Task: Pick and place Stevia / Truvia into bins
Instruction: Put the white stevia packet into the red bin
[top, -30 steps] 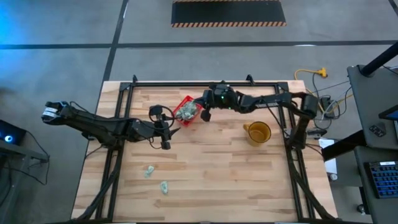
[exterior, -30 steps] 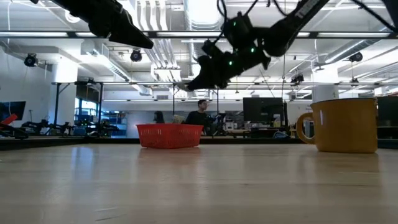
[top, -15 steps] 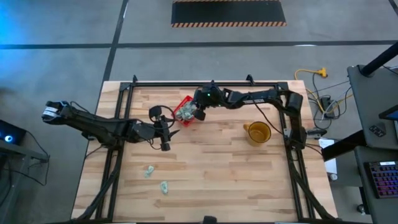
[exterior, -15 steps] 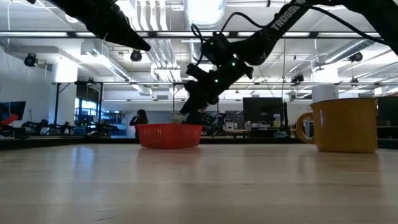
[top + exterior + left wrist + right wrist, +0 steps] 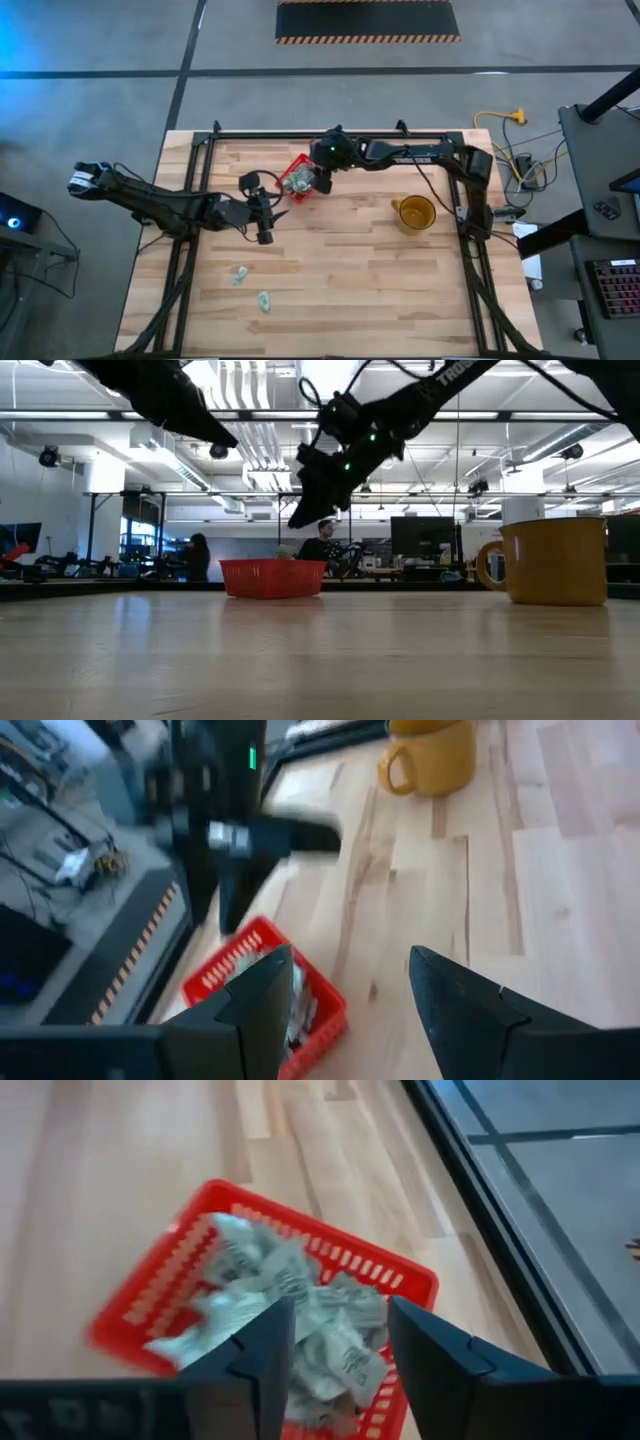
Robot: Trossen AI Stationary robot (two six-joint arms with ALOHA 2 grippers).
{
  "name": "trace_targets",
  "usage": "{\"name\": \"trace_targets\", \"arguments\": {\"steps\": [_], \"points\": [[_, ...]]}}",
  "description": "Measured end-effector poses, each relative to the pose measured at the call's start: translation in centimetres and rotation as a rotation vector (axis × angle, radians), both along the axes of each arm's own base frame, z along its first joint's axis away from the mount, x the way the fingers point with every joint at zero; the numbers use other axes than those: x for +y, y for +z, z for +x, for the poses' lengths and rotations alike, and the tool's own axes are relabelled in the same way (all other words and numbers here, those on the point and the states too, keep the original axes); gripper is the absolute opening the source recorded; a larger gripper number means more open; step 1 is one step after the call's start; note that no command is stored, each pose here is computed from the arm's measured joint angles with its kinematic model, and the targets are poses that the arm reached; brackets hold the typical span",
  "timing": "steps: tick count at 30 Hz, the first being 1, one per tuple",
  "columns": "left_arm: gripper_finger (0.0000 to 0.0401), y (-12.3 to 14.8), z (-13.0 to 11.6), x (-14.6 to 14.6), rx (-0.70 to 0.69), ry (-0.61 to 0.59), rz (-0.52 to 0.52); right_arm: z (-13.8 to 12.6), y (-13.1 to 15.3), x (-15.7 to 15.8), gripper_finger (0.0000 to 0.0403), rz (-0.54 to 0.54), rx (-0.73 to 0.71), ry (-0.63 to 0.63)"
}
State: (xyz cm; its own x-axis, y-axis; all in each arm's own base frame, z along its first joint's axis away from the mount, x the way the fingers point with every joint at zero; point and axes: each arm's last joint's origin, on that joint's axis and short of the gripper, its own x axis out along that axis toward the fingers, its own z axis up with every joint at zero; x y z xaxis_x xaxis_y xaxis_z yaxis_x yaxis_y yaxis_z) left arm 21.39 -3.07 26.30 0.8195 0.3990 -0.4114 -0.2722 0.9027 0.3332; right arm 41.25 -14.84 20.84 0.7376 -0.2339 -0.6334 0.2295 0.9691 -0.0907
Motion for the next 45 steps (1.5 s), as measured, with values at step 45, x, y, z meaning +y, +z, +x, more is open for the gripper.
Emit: {"name": "trace_targets", "arguments": {"steps": [45], "points": [[0.0185, -12.5, 0.3, -7.2, 0.602, -0.327, -0.708, -18.5, 4.7, 23.4, 0.0115, 0.134, -0.198, 0.746]]}}
